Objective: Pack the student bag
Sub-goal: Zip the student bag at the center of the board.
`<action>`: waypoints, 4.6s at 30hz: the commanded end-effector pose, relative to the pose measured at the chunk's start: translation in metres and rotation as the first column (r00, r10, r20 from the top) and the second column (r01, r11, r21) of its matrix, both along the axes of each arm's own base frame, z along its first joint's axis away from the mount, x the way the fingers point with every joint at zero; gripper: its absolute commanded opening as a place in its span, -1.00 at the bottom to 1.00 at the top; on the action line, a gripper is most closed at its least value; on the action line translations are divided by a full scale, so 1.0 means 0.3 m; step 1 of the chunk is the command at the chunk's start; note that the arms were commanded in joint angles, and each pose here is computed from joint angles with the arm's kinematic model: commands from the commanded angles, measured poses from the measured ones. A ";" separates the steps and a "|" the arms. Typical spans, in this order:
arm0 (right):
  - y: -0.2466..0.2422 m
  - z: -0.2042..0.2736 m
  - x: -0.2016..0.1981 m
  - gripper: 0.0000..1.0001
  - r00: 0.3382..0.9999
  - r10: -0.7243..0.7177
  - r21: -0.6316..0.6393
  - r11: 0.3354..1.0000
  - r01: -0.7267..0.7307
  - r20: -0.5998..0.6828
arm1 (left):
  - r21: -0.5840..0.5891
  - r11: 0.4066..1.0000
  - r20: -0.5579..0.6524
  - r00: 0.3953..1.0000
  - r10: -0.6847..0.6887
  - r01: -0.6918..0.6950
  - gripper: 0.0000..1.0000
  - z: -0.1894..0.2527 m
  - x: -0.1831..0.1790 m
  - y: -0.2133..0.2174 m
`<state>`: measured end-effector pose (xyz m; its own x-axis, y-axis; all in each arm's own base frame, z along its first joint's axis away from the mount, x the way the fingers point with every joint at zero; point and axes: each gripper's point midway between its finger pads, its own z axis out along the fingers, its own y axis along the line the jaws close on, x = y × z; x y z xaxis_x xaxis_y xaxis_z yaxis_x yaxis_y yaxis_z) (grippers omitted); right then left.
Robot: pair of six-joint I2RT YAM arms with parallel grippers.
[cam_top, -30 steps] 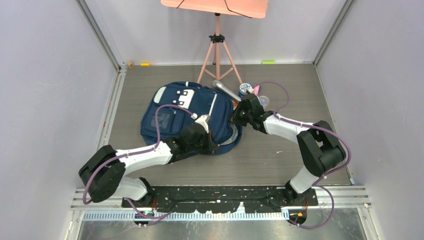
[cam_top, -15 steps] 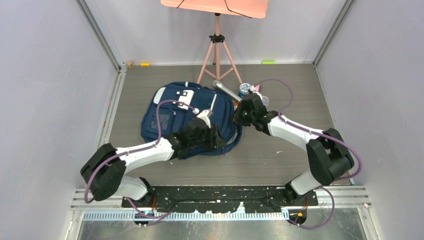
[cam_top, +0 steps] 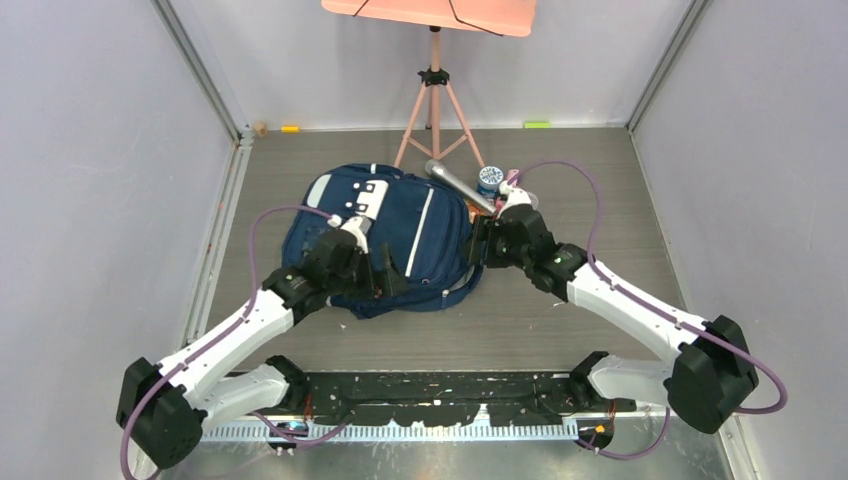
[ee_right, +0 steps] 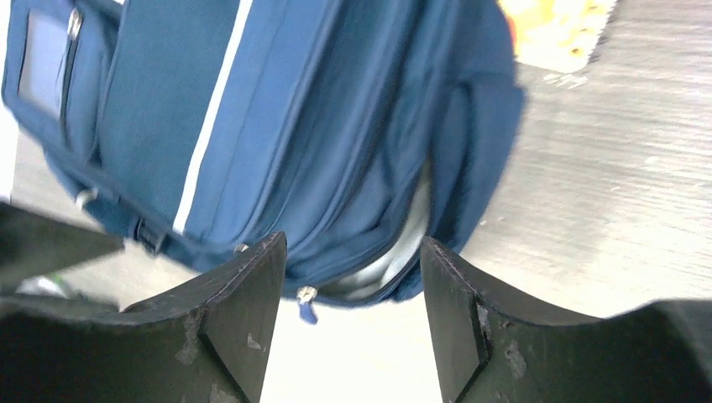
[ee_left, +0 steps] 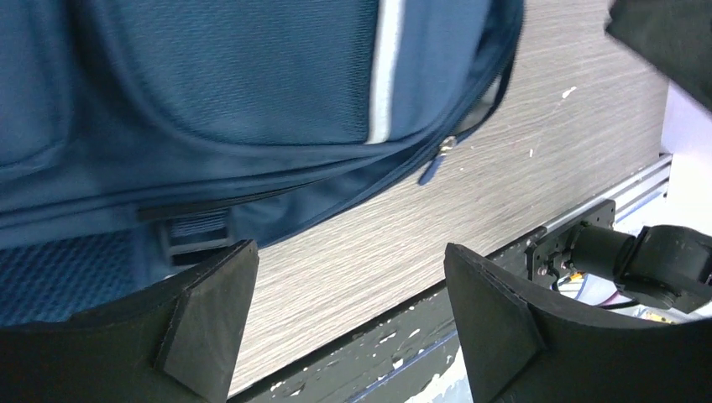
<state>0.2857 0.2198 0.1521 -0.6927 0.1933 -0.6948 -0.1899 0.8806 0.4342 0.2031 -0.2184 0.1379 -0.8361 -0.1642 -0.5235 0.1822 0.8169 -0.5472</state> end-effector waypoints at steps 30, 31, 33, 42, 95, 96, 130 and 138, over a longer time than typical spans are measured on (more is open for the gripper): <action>0.274 -0.284 -0.249 -0.01 0.981 -0.031 -0.102 0.995 0.012 -0.192 | -0.091 0.936 -0.133 0.936 0.326 -0.339 0.58 -0.240 -0.009 0.159; 0.275 -0.285 -0.245 -0.04 0.982 -0.031 -0.105 0.994 0.011 -0.187 | -0.089 0.934 -0.132 0.933 0.333 -0.346 0.52 -0.244 -0.005 0.162; 0.278 -0.288 -0.232 -0.09 0.984 -0.036 -0.120 0.993 0.015 -0.176 | -0.080 0.930 -0.125 0.929 0.348 -0.359 0.42 -0.252 0.001 0.171; 0.269 -0.314 -0.201 -0.65 0.987 -0.053 -0.192 0.981 0.024 -0.150 | 0.046 0.918 -0.070 0.915 0.397 -0.394 -0.11 -0.309 0.018 0.249; 0.168 -0.215 -0.166 -0.99 0.953 0.123 0.076 0.991 -0.106 -0.275 | 0.280 0.959 0.420 0.903 -0.095 -0.030 0.36 0.199 0.132 0.185; 0.162 -0.216 -0.164 -0.99 0.954 0.114 0.079 0.992 -0.096 -0.276 | 0.291 0.957 0.432 0.890 -0.146 0.015 0.36 0.198 0.129 0.132; 0.094 -0.222 -0.170 -0.99 0.960 0.024 0.098 0.995 0.004 -0.280 | 0.482 0.775 0.408 0.678 -0.612 0.409 -0.03 -0.108 0.159 -0.378; 0.028 -0.208 -0.128 -0.99 0.974 -0.078 0.029 0.996 0.086 -0.213 | 0.482 0.780 0.371 0.713 -0.595 0.400 -0.73 -0.183 0.134 -0.339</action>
<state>0.2331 0.2542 0.0816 -0.8658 0.2280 -0.4455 -0.0700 0.8263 0.5588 0.2397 -0.3250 0.0850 -0.3645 0.4967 -0.7877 0.7960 0.6052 0.0133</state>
